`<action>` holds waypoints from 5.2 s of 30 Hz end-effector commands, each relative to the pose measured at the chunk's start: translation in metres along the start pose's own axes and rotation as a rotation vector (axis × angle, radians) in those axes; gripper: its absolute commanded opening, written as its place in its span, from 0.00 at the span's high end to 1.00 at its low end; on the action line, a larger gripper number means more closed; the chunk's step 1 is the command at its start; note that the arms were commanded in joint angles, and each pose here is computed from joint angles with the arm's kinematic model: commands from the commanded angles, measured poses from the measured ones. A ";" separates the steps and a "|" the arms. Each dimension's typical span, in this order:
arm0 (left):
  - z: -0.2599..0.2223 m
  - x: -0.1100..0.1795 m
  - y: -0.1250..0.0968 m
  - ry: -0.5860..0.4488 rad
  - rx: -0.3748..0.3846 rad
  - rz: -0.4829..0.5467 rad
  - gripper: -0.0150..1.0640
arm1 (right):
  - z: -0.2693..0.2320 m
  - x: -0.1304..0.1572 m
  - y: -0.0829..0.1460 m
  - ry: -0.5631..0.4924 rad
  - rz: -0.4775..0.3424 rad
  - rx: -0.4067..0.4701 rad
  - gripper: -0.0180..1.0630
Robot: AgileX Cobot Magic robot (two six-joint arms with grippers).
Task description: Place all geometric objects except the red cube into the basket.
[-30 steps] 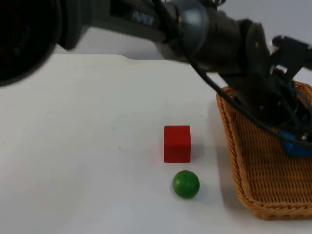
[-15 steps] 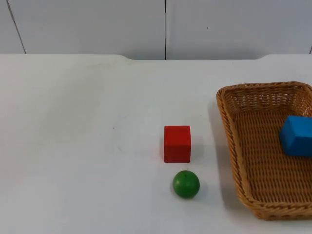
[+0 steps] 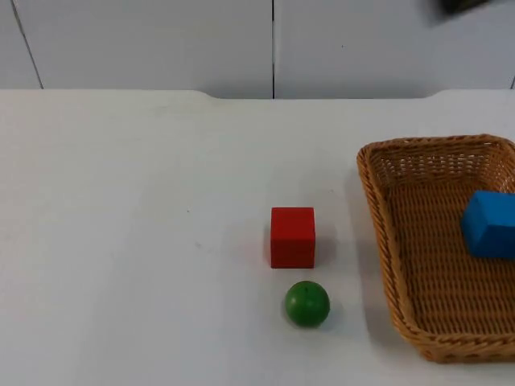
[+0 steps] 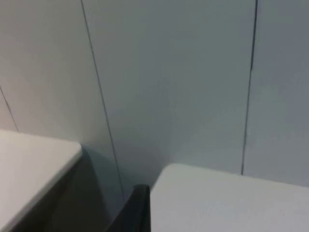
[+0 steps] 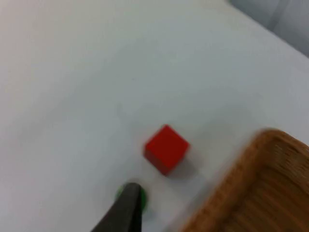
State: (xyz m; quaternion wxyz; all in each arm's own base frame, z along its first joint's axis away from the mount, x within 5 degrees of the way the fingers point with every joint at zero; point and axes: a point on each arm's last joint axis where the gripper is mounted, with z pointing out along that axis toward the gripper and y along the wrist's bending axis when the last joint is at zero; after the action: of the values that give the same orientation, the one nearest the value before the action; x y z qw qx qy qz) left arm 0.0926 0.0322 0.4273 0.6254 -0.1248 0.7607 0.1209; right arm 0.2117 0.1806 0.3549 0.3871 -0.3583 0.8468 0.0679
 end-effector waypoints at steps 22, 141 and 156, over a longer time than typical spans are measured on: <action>0.044 0.007 -0.028 0.106 0.139 0.002 0.08 | 0.225 0.080 0.072 0.476 -0.024 -0.154 0.03; 0.089 0.015 -0.068 0.134 0.261 0.084 0.08 | -0.111 0.101 -0.157 -0.265 0.508 0.666 0.02; 0.063 -0.001 -0.059 -0.003 0.279 0.055 0.08 | -0.160 0.101 -0.114 -0.364 0.488 0.679 0.02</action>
State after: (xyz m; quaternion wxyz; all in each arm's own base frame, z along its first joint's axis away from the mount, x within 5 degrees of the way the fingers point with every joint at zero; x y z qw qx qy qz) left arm 0.1767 0.0007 0.4108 0.6198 -0.0190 0.7834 0.0435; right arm 0.1587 -0.0238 0.4039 0.5731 0.0209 0.8175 -0.0536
